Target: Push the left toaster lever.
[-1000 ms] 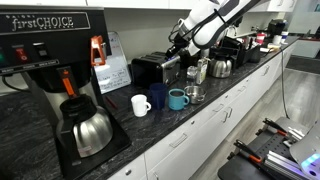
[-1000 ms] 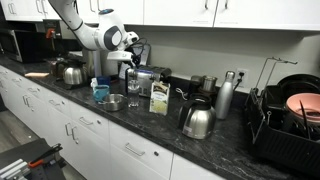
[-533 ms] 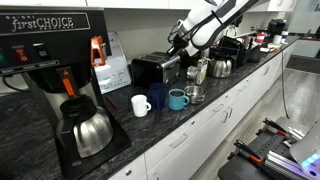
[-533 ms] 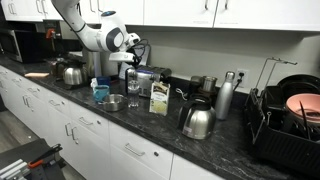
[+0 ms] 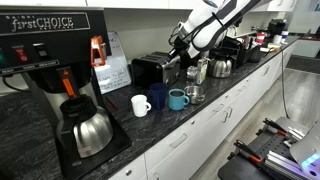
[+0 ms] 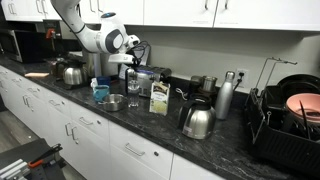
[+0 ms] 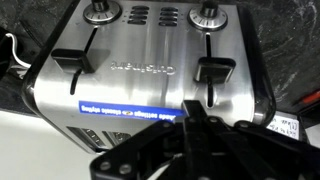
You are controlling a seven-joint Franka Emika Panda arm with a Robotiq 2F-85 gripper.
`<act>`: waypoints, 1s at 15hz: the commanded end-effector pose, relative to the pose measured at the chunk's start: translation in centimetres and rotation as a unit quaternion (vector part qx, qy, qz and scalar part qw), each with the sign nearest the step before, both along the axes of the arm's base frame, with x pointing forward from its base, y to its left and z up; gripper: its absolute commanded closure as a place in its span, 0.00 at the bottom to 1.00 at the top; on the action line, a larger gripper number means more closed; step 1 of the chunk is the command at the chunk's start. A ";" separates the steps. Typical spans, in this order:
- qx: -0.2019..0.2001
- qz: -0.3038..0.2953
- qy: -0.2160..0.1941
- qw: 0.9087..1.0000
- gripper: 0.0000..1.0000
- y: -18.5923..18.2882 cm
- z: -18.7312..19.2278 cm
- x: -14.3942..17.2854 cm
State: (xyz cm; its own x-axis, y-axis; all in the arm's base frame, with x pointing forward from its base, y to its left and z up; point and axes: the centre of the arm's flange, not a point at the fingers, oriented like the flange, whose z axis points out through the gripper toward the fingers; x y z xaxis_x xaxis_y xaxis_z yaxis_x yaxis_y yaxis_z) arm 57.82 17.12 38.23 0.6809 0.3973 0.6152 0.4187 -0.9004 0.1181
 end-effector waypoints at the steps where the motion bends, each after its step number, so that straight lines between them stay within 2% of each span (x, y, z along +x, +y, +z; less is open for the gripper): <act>1: -0.007 0.007 0.002 1.000 1.00 -0.7 -0.3 -0.7; 15: -0.004 0.012 0.009 1.000 1.00 1.2 -1.9 -0.6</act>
